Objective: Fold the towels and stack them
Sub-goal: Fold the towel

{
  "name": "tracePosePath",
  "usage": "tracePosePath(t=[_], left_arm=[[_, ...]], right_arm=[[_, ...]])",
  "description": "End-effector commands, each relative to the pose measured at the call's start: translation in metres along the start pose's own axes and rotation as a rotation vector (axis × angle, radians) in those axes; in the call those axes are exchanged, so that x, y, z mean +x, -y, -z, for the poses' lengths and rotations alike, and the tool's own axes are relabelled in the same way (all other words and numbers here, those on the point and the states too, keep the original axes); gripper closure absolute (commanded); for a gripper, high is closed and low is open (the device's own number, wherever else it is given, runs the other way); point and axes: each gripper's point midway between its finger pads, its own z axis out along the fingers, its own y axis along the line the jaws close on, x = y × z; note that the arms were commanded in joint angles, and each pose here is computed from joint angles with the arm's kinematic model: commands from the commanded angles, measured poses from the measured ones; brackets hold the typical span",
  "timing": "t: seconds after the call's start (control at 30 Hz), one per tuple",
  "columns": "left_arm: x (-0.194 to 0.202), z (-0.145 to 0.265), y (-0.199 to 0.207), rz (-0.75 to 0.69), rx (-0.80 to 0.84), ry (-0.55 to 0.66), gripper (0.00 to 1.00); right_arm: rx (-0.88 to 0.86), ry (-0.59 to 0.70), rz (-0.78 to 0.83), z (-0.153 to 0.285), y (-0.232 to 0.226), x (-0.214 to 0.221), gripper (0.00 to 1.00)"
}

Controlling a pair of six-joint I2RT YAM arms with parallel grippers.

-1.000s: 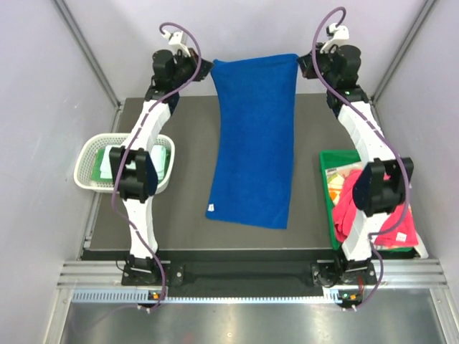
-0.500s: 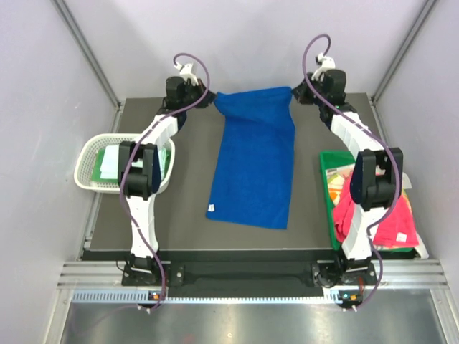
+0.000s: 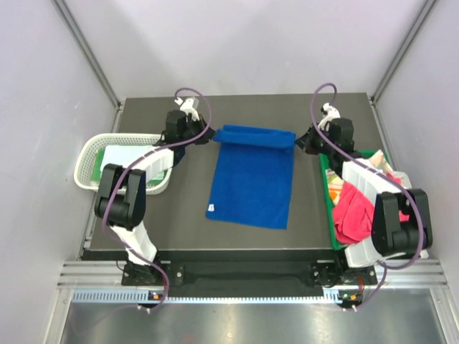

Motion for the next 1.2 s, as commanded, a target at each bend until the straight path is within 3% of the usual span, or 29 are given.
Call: tracePosePath(t=[0.0, 0.33, 1.17], left_arm=[[-0.028, 0.023, 0.018, -0.044, -0.009, 0.121, 1.00], [0.022, 0.055, 0.018, -0.040, -0.057, 0.039, 1.00], [0.089, 0.111, 0.036, -0.028, -0.083, -0.014, 1.00]], right_arm=[[-0.029, 0.113, 0.013, 0.022, -0.015, -0.021, 1.00], [-0.055, 0.030, -0.003, 0.054, -0.035, 0.047, 1.00], [-0.030, -0.038, 0.011, 0.109, -0.052, 0.119, 1.00]])
